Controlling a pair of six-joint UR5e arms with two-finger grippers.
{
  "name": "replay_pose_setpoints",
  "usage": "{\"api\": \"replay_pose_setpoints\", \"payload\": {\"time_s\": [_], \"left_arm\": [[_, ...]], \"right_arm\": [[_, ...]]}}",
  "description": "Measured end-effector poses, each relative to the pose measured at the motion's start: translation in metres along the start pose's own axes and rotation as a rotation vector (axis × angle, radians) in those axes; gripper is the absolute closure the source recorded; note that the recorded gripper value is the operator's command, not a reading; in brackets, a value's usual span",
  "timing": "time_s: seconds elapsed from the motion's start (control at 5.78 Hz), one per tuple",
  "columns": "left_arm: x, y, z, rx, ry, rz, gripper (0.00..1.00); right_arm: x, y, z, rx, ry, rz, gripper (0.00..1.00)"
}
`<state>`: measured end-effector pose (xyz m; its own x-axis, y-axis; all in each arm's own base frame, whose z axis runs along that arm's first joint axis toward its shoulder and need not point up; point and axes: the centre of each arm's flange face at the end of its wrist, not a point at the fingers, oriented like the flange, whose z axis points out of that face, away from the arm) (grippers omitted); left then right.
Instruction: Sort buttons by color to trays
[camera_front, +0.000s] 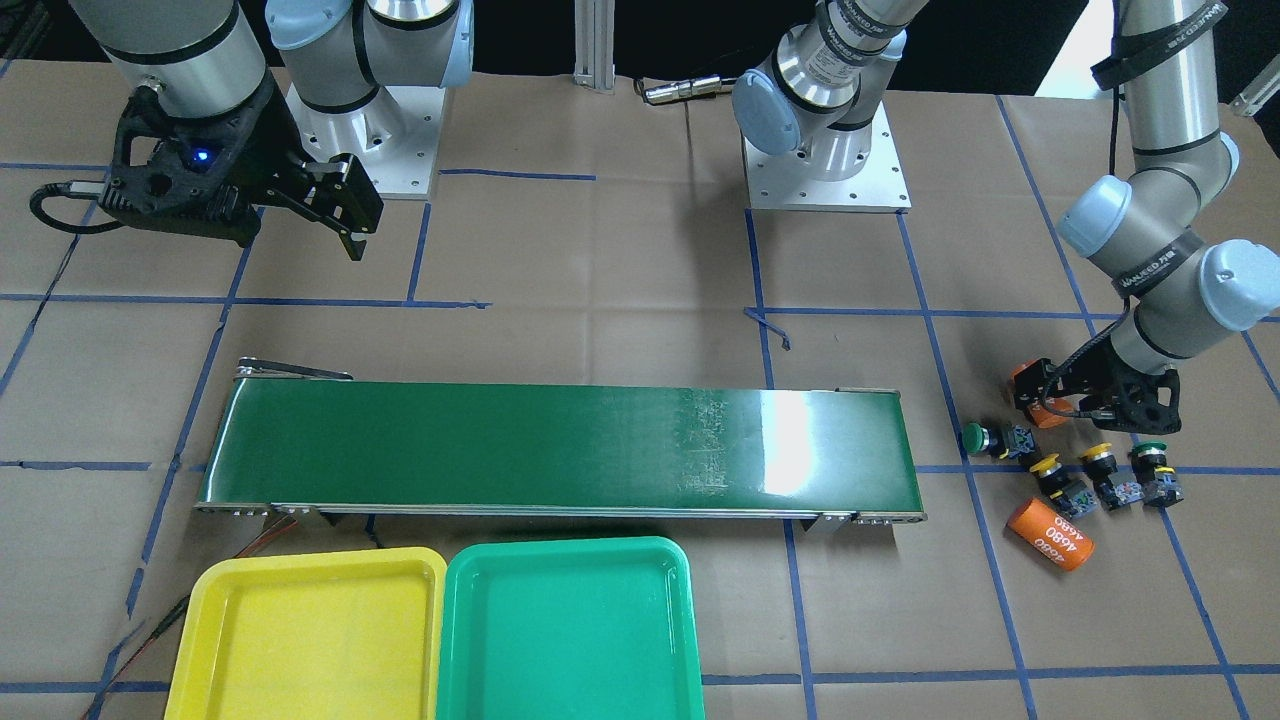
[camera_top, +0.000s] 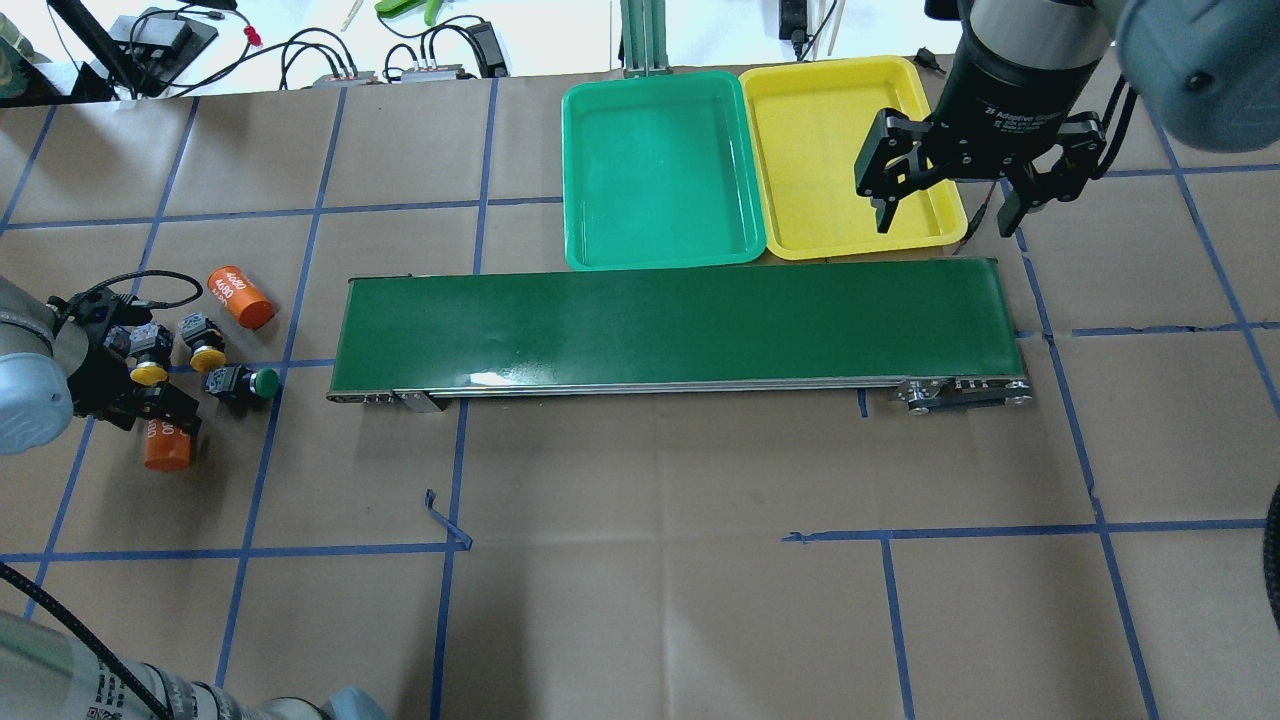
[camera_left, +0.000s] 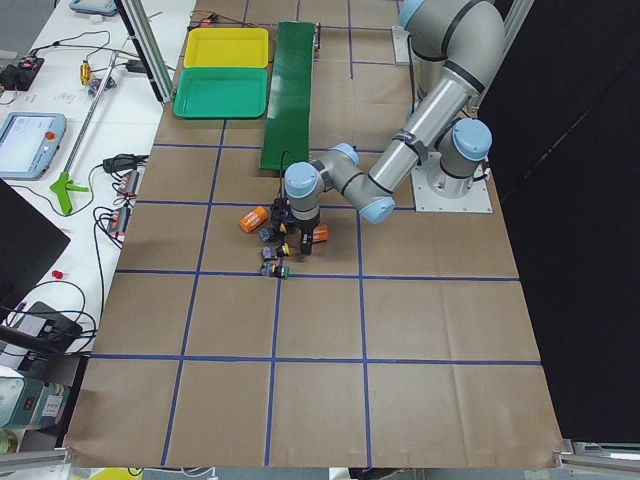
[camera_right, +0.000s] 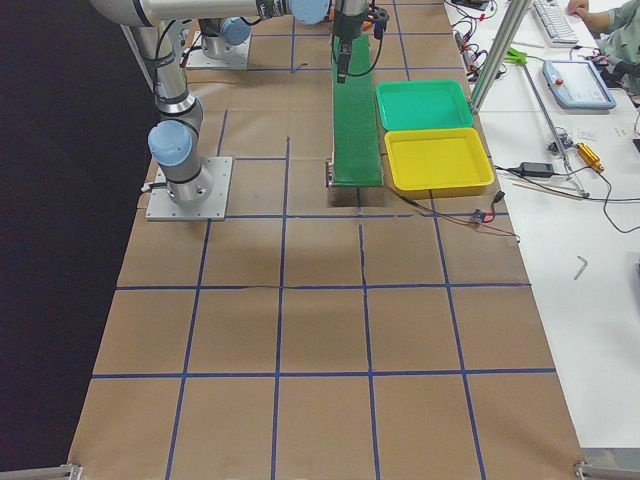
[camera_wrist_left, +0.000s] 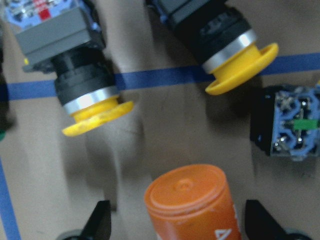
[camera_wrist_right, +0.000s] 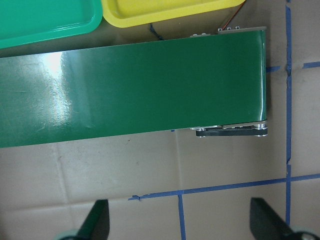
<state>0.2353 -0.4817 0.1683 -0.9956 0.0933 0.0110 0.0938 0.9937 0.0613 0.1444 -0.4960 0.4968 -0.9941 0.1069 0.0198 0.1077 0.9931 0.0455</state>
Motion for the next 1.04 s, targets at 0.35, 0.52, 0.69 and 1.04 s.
{"api": "replay_pose_setpoints", "payload": {"time_s": [0.35, 0.52, 0.69, 1.04], "left_arm": [[0.002, 0.001, -0.002, 0.001, 0.002, 0.005, 1.0], [0.003, 0.001, -0.006, 0.004, -0.004, 0.006, 1.0], [0.004, 0.001, -0.015, 0.008, -0.008, 0.006, 1.0], [0.018, -0.009, -0.055, 0.025, -0.013, 0.04, 1.0]], "right_arm": [[0.0, 0.0, 0.0, -0.001, 0.0, 0.0, 0.0], [0.0, 0.0, 0.0, -0.001, 0.0, 0.0, 0.0], [0.0, 0.0, 0.0, 0.0, 0.0, 0.0, 0.0], [0.0, 0.0, 0.0, -0.001, 0.0, 0.0, 0.0]]}}
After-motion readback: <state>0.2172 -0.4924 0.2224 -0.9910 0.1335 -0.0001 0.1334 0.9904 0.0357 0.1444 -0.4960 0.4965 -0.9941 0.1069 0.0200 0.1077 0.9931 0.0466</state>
